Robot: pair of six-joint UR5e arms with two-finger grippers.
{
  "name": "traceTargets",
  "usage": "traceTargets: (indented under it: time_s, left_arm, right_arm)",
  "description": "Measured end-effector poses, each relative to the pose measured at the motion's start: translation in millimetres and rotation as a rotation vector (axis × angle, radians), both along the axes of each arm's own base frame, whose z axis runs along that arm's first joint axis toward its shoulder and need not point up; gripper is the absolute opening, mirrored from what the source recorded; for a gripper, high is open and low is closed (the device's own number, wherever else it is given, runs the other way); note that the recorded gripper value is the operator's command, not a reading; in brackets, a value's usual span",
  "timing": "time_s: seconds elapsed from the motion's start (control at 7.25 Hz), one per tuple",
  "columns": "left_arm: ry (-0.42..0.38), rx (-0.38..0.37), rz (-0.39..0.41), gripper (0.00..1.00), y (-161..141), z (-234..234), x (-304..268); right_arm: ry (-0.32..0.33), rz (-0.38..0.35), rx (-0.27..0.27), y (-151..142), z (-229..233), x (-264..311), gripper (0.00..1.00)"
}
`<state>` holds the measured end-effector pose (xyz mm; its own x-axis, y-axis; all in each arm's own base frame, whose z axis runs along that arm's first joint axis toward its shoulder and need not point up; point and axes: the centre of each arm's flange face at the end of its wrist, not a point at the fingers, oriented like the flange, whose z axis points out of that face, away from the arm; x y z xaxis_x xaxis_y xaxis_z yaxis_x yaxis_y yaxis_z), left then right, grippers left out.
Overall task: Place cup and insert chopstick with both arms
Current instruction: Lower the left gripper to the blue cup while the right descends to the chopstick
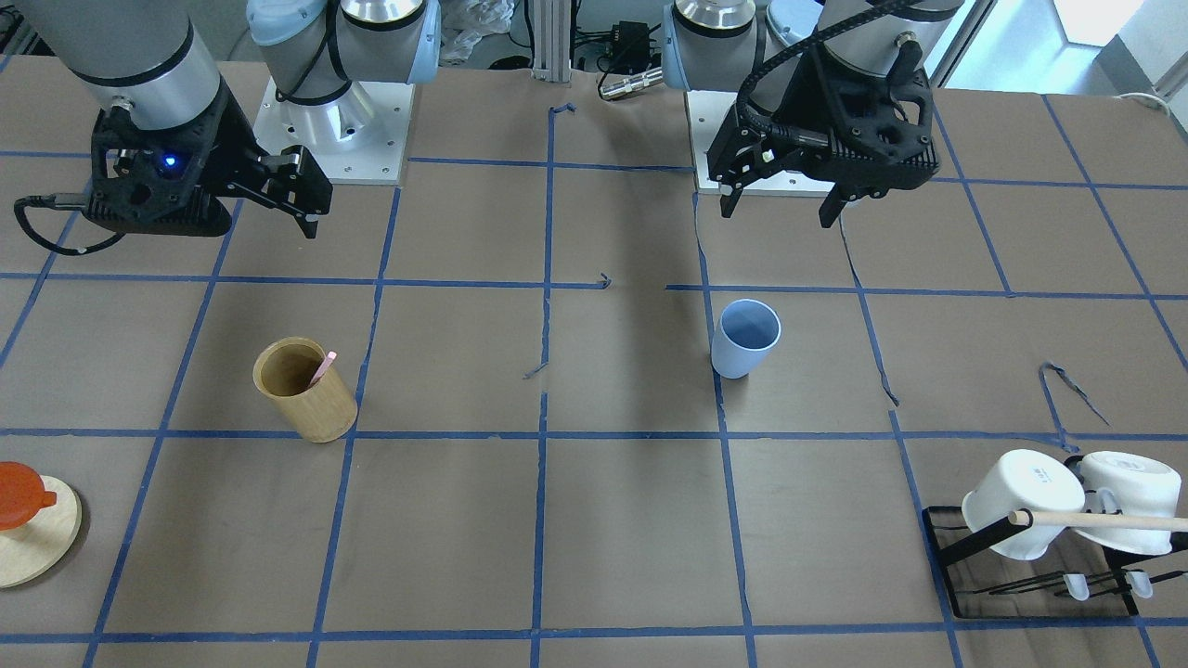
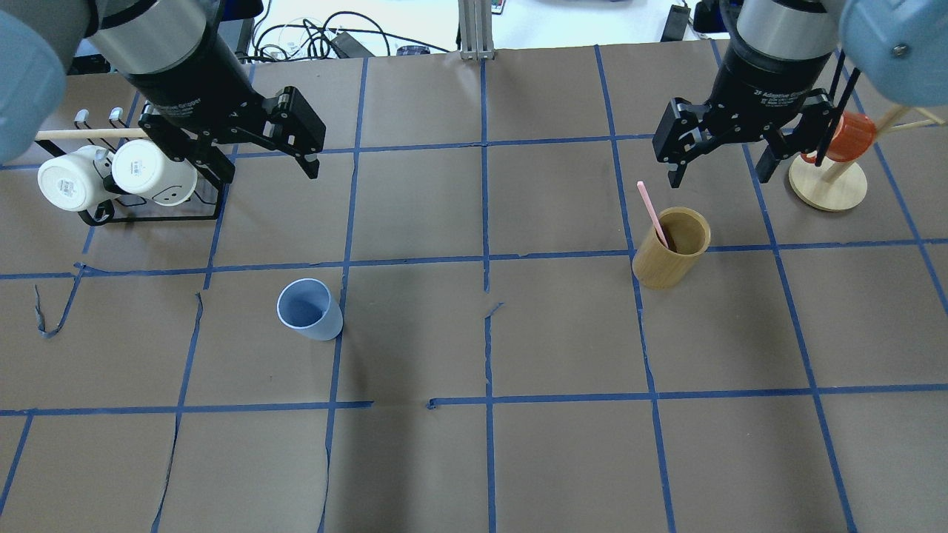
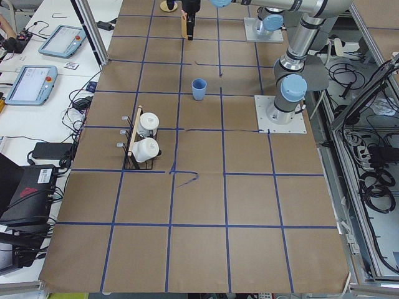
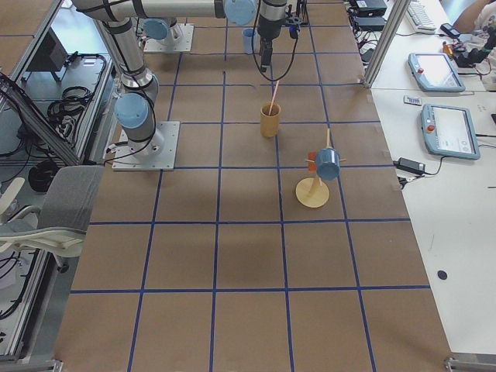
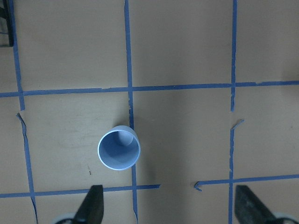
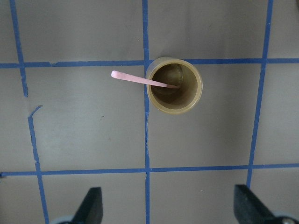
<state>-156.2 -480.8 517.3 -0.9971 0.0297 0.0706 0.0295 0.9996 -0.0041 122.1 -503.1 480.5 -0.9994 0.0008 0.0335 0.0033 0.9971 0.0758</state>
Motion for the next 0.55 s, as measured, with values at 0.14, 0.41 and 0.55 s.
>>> traceTargets:
  time_s: [0.14,0.41,0.55]
  left_arm:
    - [0.000,0.014,-0.001,1.00,2.9,-7.1,0.1]
    - [-0.001,0.042,-0.005,1.00,9.1,-22.7,0.4]
    - [-0.001,0.063,-0.008,1.00,11.3,-33.3,0.8]
  right_arm:
    - [0.000,0.007,-0.062,-7.7,-4.3,1.2,1.00]
    - [0.000,0.044,-0.154,-17.2,-22.8,8.3,1.00]
    - [0.000,0.063,-0.190,-19.1,-38.2,12.7,1.00]
